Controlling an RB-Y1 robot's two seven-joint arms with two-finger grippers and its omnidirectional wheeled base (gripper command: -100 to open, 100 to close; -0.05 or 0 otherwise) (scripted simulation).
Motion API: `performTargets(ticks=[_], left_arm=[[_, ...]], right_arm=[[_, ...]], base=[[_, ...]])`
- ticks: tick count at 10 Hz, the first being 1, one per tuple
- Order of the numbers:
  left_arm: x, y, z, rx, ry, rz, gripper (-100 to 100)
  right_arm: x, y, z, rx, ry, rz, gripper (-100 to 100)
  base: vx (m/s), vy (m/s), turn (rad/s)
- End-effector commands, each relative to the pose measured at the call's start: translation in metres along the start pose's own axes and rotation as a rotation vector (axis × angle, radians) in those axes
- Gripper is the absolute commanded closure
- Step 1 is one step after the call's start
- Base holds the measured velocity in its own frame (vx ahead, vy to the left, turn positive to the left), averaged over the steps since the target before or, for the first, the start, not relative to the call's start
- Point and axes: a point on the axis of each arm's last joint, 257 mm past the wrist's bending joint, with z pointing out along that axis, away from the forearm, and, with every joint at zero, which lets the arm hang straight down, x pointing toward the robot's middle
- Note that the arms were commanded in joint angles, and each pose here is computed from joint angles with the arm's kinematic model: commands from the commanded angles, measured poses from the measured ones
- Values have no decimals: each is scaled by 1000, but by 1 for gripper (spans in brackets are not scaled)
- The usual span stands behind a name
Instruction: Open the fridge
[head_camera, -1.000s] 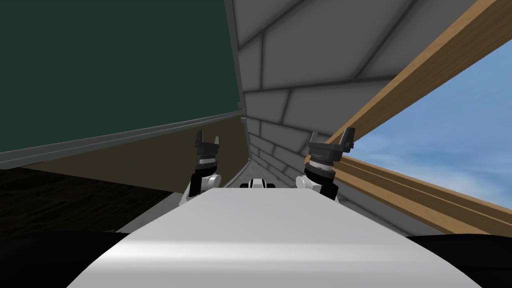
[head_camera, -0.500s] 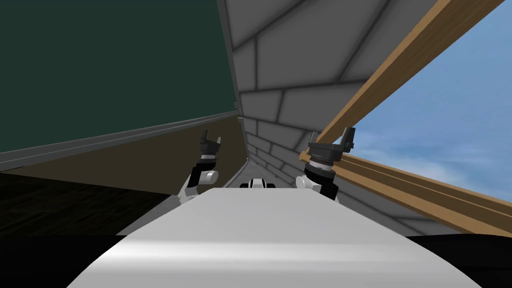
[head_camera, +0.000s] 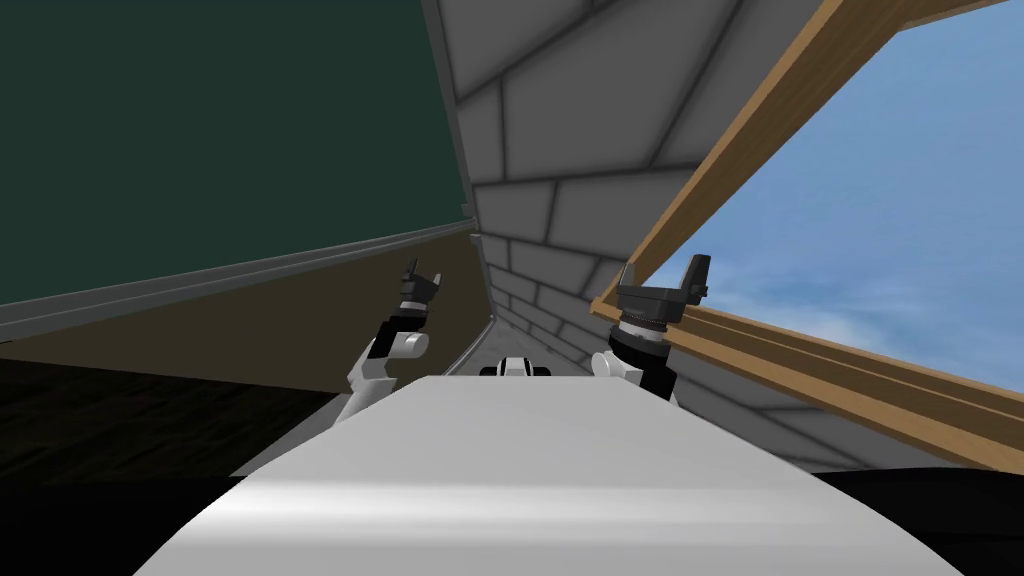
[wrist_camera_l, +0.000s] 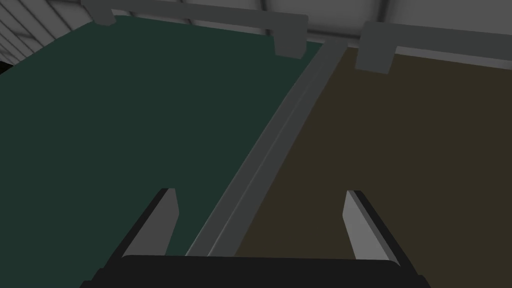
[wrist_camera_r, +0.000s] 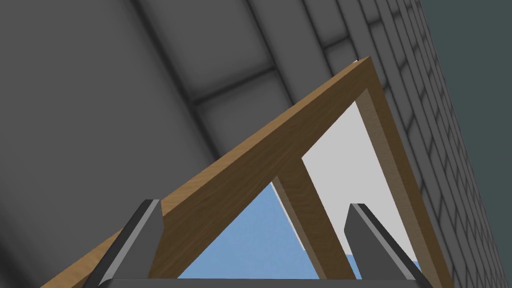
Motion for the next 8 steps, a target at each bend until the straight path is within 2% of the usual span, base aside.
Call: performTargets(ticks=[1,2,3,4,5,7,8], left_arm=[[-19,18,15,-63,-12,-5,-100],[-30,21,23,-83,-21,-17,-100],[-33,24,24,-94,-22,-9,-100],[-47,27,33,-119,-33,-13,-100],[-47,28,33,-124,-34,-13,-100],[-75,31,52,-168,-63,-27,-100],[-76,33,52,-179,-64,-24,-100]], right_arm=[[0,0,0,0,0,0,0],[0,0,0,0,0,0,0],[0,0,0,0,0,0,0],[0,0,0,0,0,0,0],[0,0,0,0,0,0,0],[0,0,0,0,0,0,0],[0,0,0,0,0,0,0]], base=[[-45,-6,-88],[-65,-22,-145],[-43,-17,-61],[-28,-17,-105],[-20,-14,-44],[-28,-29,-116],[-24,-32,-49]])
